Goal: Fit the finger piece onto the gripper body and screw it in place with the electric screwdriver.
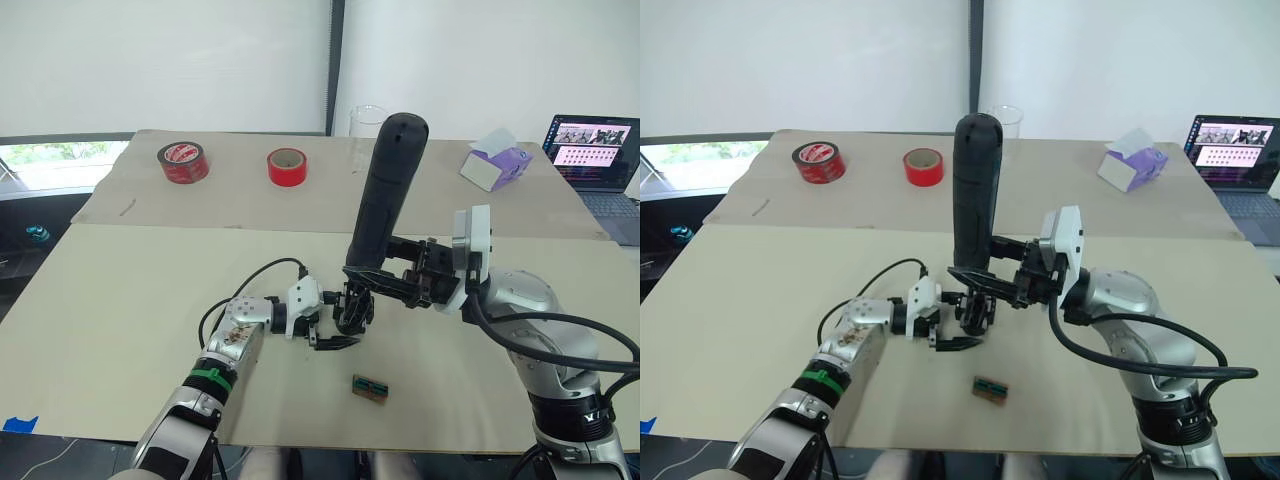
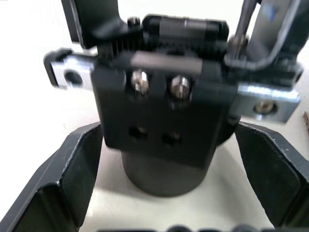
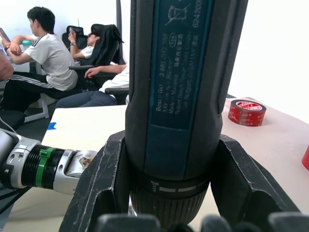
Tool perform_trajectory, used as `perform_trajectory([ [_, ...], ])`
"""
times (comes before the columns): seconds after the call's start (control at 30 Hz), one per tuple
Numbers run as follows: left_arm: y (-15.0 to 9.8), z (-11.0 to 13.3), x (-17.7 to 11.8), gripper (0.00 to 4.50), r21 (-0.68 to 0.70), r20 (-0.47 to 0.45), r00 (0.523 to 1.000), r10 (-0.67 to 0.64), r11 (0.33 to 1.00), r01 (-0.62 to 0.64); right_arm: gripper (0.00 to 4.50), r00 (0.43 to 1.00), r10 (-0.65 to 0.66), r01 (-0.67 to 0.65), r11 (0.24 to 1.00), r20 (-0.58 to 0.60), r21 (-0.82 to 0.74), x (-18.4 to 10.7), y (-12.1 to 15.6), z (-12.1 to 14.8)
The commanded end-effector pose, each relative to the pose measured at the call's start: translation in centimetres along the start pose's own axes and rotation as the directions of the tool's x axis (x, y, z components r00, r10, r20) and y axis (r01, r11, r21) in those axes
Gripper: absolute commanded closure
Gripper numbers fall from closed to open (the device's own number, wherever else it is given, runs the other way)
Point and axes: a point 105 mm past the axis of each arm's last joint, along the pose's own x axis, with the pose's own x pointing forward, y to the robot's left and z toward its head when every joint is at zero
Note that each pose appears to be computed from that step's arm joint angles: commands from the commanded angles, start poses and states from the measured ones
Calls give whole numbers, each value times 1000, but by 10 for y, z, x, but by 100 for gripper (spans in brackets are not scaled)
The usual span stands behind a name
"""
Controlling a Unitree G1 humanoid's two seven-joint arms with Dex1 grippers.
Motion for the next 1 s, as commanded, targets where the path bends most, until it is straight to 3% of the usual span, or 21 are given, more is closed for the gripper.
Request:
perform_trajectory([
  [0.03,3,9,3,0,41,26,1000,-1,999,0,259,1000,4,-3,999,15,-44,-1,2,8],
  [0.3,2,8,9,0,33,31,1000,-4,999,3,259,1000,2,-2,999,10,-41,-1,3,7],
  [0.4,3,7,10,82,34,29,1000,-1,999,0,259,1000,2,-2,999,7,-39,-1,3,7],
  [0.5,3,5,10,200,34,22,1000,2,999,-2,259,1000,0,0,999,5,-38,-1,3,6],
  [1.0,-3,-4,13,199,24,-10,999,-35,999,36,259,993,-11,12,1000,-116,3,1,1,-16],
])
